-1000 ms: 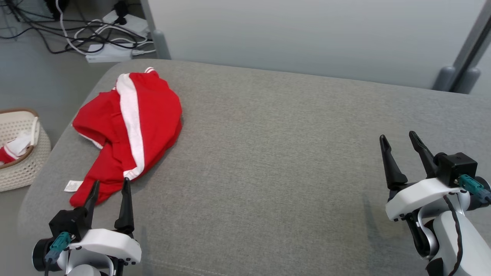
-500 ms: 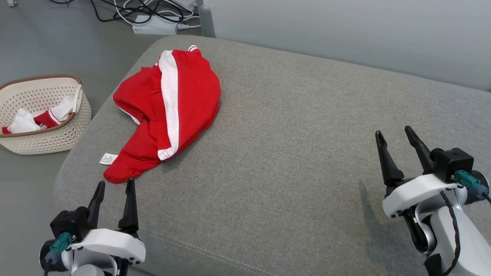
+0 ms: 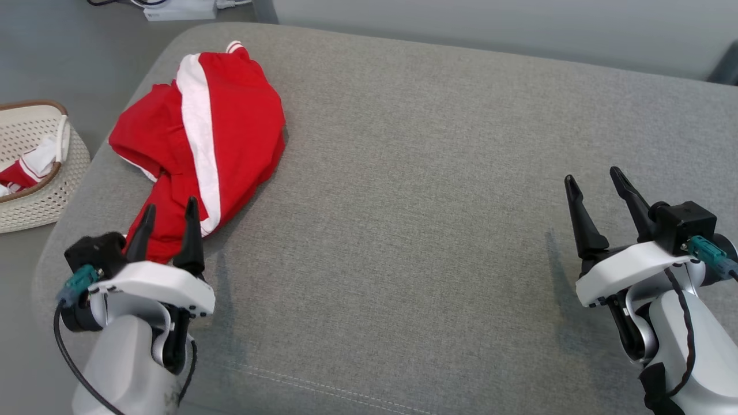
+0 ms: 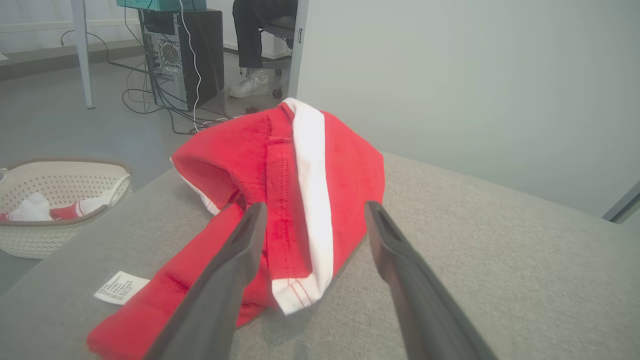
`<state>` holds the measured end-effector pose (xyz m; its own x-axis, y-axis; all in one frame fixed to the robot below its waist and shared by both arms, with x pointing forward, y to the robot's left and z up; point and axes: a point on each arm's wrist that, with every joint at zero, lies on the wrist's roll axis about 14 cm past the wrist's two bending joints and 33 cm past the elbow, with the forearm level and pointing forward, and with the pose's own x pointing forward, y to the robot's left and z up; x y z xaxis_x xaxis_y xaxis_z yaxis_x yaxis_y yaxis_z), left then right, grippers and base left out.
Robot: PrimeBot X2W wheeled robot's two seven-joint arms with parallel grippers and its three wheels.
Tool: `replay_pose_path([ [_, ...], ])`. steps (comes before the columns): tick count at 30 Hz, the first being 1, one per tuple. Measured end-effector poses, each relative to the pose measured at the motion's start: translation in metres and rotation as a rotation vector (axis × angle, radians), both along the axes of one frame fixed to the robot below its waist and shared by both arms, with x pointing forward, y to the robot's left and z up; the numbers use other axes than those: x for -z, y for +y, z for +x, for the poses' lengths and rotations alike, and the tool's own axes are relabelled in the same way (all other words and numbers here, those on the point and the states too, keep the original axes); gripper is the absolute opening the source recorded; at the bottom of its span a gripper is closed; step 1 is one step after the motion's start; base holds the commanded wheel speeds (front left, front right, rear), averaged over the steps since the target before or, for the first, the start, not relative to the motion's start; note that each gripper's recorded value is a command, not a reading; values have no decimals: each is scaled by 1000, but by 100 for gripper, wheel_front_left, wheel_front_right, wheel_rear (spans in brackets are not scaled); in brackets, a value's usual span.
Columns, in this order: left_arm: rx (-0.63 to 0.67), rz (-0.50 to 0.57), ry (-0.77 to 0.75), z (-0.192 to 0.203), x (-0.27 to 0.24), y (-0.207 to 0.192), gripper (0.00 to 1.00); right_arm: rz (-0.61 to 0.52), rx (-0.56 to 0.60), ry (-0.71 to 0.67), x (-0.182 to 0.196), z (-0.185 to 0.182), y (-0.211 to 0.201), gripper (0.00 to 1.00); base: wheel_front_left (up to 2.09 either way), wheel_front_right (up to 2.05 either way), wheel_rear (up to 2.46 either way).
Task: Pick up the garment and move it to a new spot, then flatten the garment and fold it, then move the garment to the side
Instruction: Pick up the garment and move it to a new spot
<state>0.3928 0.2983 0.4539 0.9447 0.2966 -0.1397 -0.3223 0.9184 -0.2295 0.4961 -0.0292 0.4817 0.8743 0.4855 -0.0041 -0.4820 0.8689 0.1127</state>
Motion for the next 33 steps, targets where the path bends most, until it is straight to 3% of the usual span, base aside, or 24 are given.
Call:
replay_pose_path([
  [9,99,-1,65,60,5,-6,100,4,51,37,18,10,-21,100,0,0,0],
  [15,100,7,125,92,5,13,100,5,81,55,29,15,-34,100,0,0,0],
  [33,124,33,331,148,21,38,100,8,146,97,53,27,-58,100,0,0,0],
])
